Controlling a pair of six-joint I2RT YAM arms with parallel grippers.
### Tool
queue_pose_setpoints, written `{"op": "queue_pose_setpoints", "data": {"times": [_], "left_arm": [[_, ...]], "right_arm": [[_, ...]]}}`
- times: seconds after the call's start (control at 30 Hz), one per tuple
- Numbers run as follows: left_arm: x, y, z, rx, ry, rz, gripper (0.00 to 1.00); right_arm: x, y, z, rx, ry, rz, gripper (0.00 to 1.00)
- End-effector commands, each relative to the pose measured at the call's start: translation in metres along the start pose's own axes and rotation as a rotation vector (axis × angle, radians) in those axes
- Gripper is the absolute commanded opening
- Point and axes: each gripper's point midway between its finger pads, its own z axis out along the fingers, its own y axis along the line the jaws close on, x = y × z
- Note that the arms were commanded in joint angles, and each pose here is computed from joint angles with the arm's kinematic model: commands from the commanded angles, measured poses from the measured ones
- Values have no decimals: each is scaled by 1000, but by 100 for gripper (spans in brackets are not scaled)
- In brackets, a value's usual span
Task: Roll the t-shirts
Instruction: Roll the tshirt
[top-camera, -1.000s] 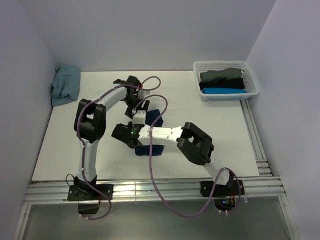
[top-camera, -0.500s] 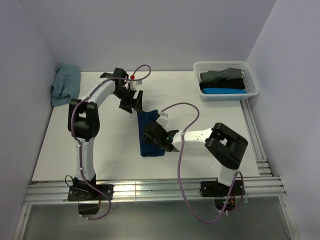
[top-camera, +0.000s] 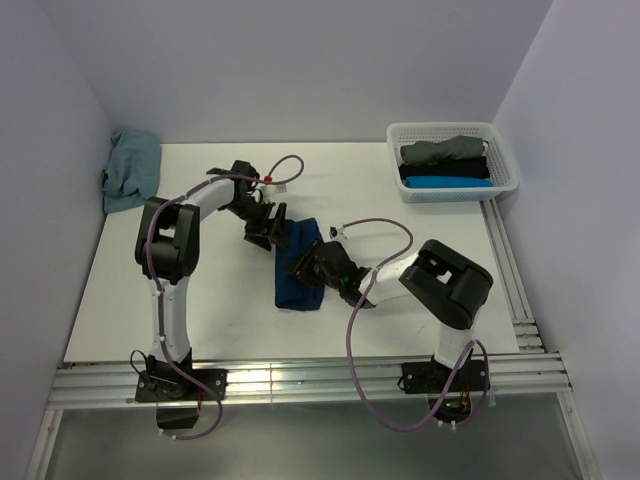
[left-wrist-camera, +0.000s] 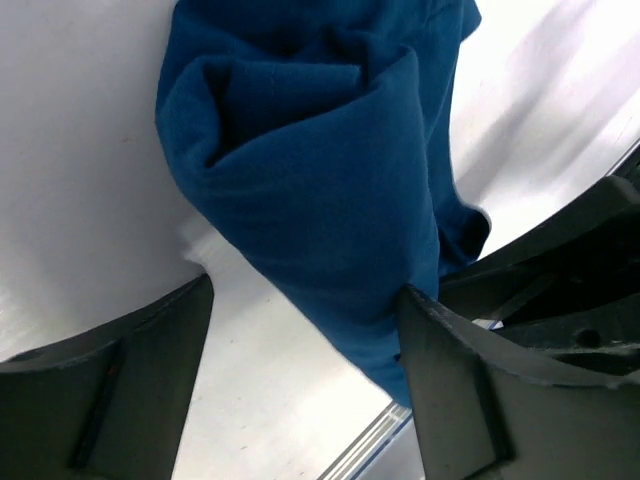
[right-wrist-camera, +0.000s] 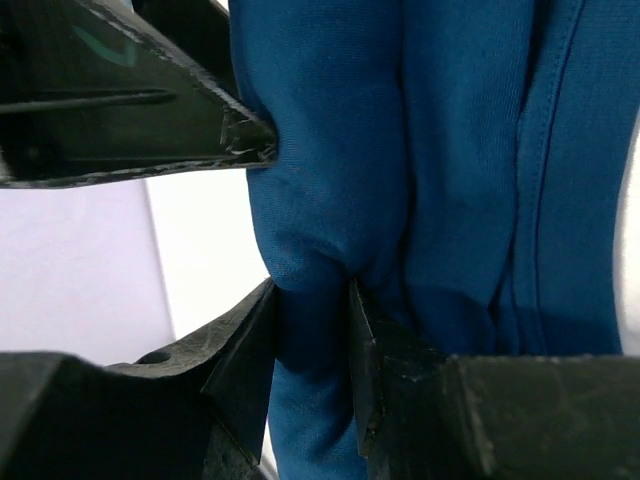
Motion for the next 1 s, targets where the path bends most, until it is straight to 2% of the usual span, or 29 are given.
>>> {"op": "queue_pose_setpoints", "data": {"times": [0.0, 0.03, 0.13, 0.33, 0.4, 0.43, 0.47, 0.57, 0.6, 0.63, 0.87, 0.97], "left_arm": [[-15, -4, -2, -21, -62, 4, 75], [-15, 0, -2, -42, -58, -1, 68], [-17, 7, 0, -122, -48, 7, 56], [-15, 9, -1, -227, -14, 34, 36], [-15, 8, -3, -252, -14, 49, 34], [-14, 5, -3, -257, -10, 57, 33], [-14, 2, -4, -263, -14, 66, 33], [-12, -1, -6, -291, -8, 78, 31], [-13, -2, -6, -296, -9, 83, 31], [-12, -3, -5, -304, -5, 88, 30], [-13, -9, -6, -329, 0, 97, 29], [-12, -11, -5, -334, 10, 95, 28]], "right_arm": [[0, 21, 3, -113, 22, 77, 38], [2, 19, 3, -106, 25, 76, 38], [5, 9, 3, -60, 32, 70, 38], [8, -7, 3, 70, 18, 4, 39], [10, -23, 1, 166, 9, -46, 43], [6, -13, 2, 174, -8, -67, 44], [7, -29, -3, 269, 1, -118, 48], [-2, -12, -4, 335, -65, -212, 54], [0, -25, -13, 417, -52, -253, 55], [-6, -8, -12, 416, -88, -283, 56], [-16, 15, -32, 586, -158, -462, 58], [-15, 37, -29, 578, -185, -506, 58]]}}
